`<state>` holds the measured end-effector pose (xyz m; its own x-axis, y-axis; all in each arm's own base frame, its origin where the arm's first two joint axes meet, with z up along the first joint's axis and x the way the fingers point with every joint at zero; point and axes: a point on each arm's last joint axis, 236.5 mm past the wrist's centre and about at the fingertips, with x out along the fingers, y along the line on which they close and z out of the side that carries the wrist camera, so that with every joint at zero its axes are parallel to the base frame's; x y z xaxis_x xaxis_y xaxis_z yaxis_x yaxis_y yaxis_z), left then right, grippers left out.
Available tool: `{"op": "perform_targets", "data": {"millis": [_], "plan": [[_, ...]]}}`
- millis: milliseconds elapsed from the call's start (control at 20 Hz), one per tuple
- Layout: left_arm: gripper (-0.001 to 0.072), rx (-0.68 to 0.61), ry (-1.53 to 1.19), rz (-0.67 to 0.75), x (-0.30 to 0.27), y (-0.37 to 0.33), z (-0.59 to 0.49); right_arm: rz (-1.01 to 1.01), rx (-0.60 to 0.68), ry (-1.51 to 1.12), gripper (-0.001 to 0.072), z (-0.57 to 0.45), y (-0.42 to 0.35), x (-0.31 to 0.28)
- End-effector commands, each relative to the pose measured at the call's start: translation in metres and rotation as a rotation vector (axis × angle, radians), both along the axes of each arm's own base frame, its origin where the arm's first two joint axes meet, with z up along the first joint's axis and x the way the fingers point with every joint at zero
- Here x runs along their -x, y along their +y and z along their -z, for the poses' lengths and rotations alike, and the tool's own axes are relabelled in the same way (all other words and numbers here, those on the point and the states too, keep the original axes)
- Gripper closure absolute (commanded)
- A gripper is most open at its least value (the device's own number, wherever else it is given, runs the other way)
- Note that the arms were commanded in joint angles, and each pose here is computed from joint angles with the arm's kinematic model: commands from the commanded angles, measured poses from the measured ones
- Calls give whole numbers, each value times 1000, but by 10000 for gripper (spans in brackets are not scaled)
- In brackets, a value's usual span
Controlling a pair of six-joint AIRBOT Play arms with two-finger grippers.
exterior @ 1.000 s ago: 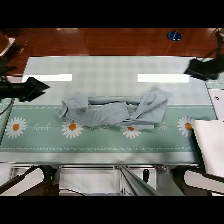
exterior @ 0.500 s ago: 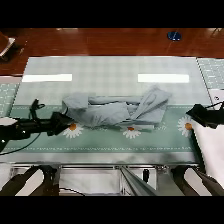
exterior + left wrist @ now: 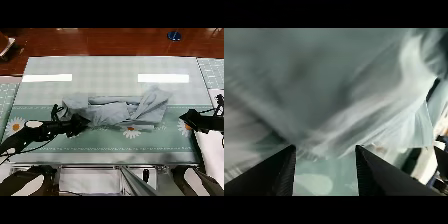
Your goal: Fold the shirts.
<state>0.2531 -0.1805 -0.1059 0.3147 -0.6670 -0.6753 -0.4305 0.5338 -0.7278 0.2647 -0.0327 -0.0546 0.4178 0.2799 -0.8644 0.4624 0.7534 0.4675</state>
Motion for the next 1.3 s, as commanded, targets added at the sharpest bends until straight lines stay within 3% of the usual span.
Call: {"op": "perform_targets", "data": {"millis": [0,50,100,150,200,400,850,1150,1200,1250], "plan": [[203,-61,-78,-22,-29,-2,-1,-10,-11,7,306,1,4,3],[247,-59,-94,-20,-35,-5,-6,-11,-12,8,306,1,4,3],[421,-56,-107,-20,-42,-6,-10,-11,-12,7,306,1,4,3],[647,-53,-120,-20,-47,-7,-15,-11,-11,8,306,1,4,3],[689,-53,-149,-2,-52,-9,-21,-12,-15,13,306,2,4,4],[689,5,-231,87,-64,-29,-54,-7,-104,67,306,15,16,5],[689,30,-326,98,-91,-37,-92,-23,-319,109,306,41,43,-26],[689,31,-325,99,-90,-38,-92,-216,-320,154,307,49,102,-63],[689,31,-325,99,-90,-38,-92,-244,-316,150,356,48,110,-69],[689,32,-325,99,-90,-38,-92,-271,-320,137,494,44,121,-76]]}}
